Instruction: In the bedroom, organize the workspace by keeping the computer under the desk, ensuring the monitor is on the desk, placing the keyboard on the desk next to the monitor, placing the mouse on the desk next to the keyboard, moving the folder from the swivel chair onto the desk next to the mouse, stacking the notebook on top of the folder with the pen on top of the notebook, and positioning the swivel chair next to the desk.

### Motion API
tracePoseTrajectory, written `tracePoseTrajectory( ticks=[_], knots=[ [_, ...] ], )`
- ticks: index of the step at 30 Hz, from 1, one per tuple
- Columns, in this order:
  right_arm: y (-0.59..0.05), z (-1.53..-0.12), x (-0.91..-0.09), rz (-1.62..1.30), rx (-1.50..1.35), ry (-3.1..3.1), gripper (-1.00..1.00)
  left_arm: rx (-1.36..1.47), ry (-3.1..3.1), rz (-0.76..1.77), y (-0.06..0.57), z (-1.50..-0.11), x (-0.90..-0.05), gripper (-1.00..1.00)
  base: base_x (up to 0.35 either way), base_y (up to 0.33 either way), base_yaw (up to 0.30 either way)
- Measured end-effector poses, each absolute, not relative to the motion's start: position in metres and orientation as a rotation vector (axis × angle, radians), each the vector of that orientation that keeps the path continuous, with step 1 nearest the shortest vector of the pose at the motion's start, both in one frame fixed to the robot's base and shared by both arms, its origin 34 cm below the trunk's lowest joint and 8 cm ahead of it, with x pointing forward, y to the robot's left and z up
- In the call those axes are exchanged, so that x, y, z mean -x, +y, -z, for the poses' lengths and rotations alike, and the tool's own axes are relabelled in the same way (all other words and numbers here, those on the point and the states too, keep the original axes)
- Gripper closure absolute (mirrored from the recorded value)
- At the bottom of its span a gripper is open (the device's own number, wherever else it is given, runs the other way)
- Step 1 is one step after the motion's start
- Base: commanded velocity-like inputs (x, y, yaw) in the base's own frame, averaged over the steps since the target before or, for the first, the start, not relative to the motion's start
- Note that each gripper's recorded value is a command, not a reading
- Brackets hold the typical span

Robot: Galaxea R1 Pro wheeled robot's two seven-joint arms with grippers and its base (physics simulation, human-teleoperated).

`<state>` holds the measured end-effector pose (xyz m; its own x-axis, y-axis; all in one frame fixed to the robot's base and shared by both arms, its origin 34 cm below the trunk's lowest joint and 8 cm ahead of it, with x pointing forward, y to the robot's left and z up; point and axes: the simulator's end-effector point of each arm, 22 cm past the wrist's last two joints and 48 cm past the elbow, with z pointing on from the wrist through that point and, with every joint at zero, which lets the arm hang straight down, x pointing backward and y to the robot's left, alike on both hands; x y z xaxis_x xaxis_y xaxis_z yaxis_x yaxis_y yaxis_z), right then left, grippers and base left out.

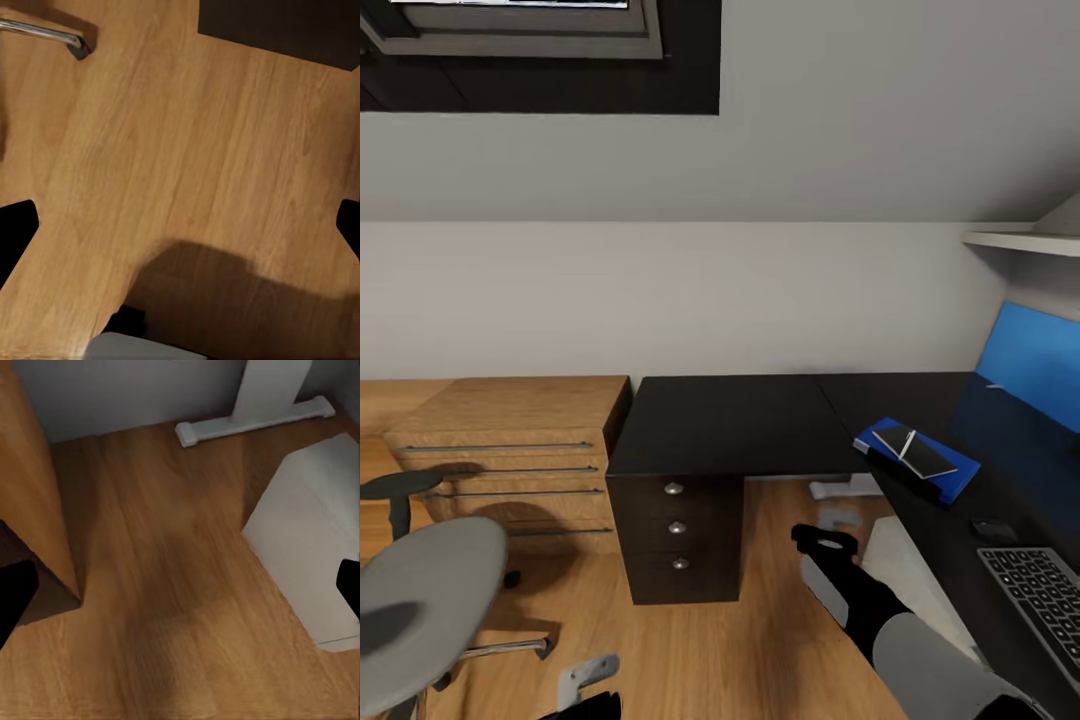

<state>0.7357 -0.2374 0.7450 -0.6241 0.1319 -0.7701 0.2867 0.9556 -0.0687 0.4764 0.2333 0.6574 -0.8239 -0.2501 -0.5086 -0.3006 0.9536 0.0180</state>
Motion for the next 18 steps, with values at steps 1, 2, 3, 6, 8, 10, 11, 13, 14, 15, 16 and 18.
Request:
tracePoseTrajectory(
  ticks=[1, 2, 3, 6, 8, 10, 11, 13, 14, 15, 16, 18],
  knots=[
    [-0.233, -0.735, -0.73, 0.231, -0.279, 2.26, -1.0, 0.395, 2.589, -0.14, 0.235, -0.655, -0.473, -1.0, -0.004, 0.0, 0.0],
    [-0.229, -0.726, -0.724, 0.228, -0.264, 2.269, -1.0, 0.4, 2.593, -0.148, 0.237, -0.652, -0.47, -1.0, -0.002, 0.0, 0.0],
    [-0.222, -0.709, -0.712, 0.225, -0.229, 2.283, -1.0, 0.411, 2.598, -0.164, 0.24, -0.646, -0.465, -1.0, -0.002, 0.0, 0.0],
    [-0.219, -0.69, -0.694, 0.235, -0.161, 2.291, -1.0, 0.43, 2.597, -0.188, 0.246, -0.639, -0.457, -1.0, -0.001, 0.0, 0.0],
    [-0.221, -0.681, -0.684, 0.24, -0.133, 2.291, -1.0, 0.441, 2.59, -0.207, 0.25, -0.636, -0.453, -1.0, 0.0, 0.0, 0.0],
    [-0.224, -0.67, -0.669, 0.242, -0.105, 2.294, -1.0, 0.439, 2.573, -0.254, 0.259, -0.63, -0.446, -1.0, 0.0, 0.0, 0.0],
    [-0.225, -0.663, -0.66, 0.237, -0.092, 2.301, -1.0, 0.427, 2.562, -0.291, 0.265, -0.625, -0.44, -1.0, 0.0, 0.0, 0.0],
    [-0.225, -0.647, -0.634, 0.216, -0.075, 2.322, -1.0, 0.395, 2.567, -0.356, 0.276, -0.61, -0.422, -1.0, 0.0, 0.0, 0.0],
    [-0.224, -0.643, -0.625, 0.211, -0.068, 2.325, -1.0, 0.385, 2.58, -0.371, 0.279, -0.605, -0.413, -1.0, 0.0, 0.0, 0.0],
    [-0.223, -0.639, -0.617, 0.206, -0.067, 2.326, -1.0, 0.375, 2.597, -0.382, 0.28, -0.599, -0.404, -1.0, 0.0, 0.0, 0.0],
    [-0.223, -0.637, -0.61, 0.202, -0.067, 2.323, -1.0, 0.363, 2.617, -0.39, 0.281, -0.593, -0.395, -1.0, 0.0, 0.0, 0.0],
    [-0.222, -0.633, -0.594, 0.19, -0.074, 2.301, -1.0, 0.329, 2.683, -0.386, 0.281, -0.574, -0.364, -1.0, 0.0, 0.0, 0.0]
  ],
)
